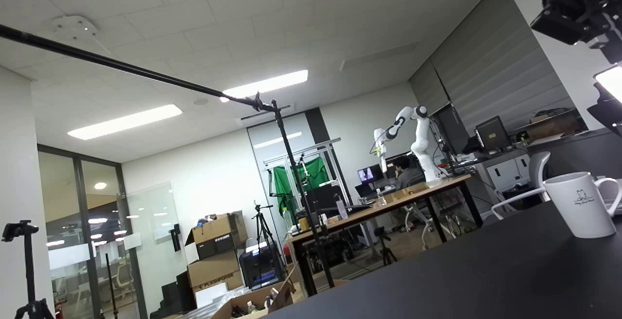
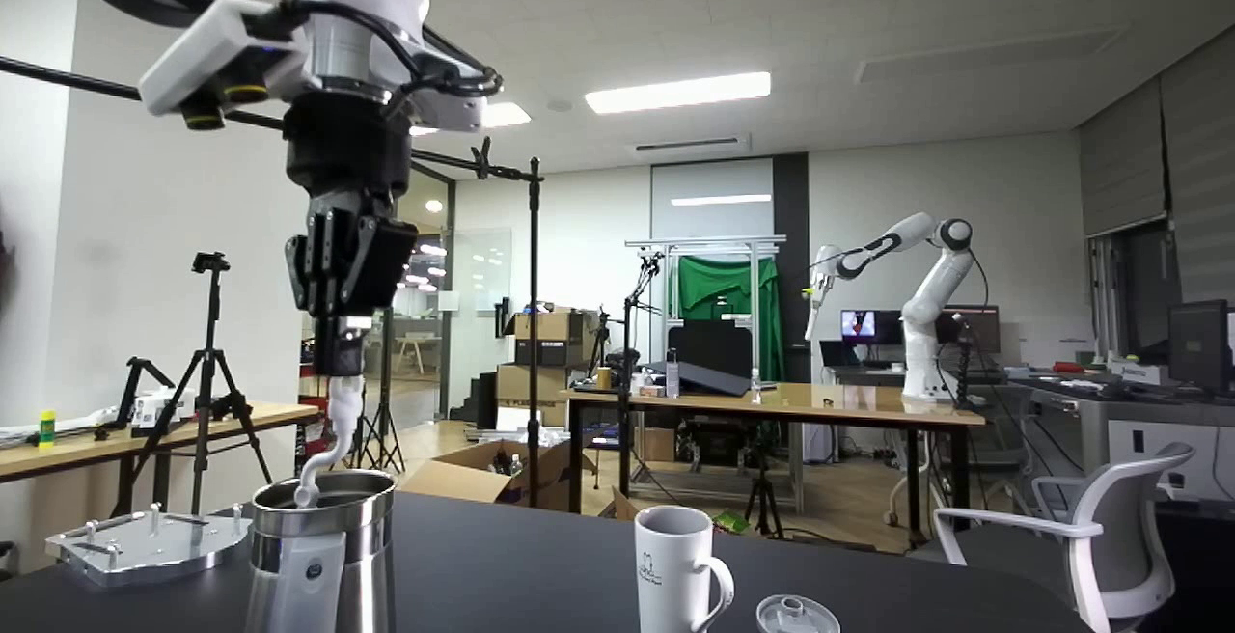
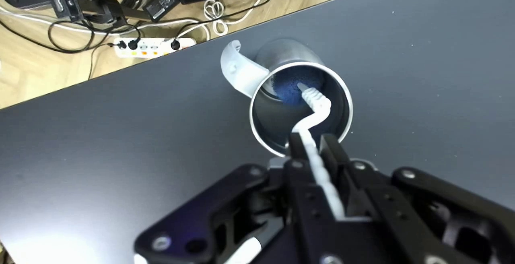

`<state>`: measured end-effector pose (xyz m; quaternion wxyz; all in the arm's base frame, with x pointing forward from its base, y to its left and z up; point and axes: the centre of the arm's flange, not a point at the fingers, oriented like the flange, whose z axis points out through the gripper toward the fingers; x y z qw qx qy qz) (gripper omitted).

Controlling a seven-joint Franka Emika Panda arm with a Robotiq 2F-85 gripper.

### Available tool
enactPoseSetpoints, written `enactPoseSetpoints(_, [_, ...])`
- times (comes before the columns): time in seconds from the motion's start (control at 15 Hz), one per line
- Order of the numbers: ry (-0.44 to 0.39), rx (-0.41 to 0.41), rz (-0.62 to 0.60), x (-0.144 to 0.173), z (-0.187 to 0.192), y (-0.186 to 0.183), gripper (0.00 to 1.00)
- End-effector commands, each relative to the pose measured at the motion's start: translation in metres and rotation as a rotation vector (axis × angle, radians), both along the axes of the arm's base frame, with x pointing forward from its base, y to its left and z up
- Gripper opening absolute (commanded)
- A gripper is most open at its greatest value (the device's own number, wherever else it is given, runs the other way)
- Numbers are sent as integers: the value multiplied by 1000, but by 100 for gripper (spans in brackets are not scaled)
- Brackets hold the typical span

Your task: Scrub inside the flask with the brush

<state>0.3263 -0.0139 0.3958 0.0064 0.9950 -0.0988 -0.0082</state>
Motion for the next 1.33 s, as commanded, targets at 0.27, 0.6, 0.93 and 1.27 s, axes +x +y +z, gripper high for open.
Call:
enactPoseSetpoints(0.27, [6, -19, 15, 7, 20, 0, 4])
enactPoseSetpoints(0.6, [-82, -12, 28, -8, 80, 2, 4])
enactPoseSetpoints(0.93, [-126, 42, -9, 3, 63, -7, 4])
enactPoseSetpoints(1.27, [-59, 39, -32, 24, -5, -12, 4])
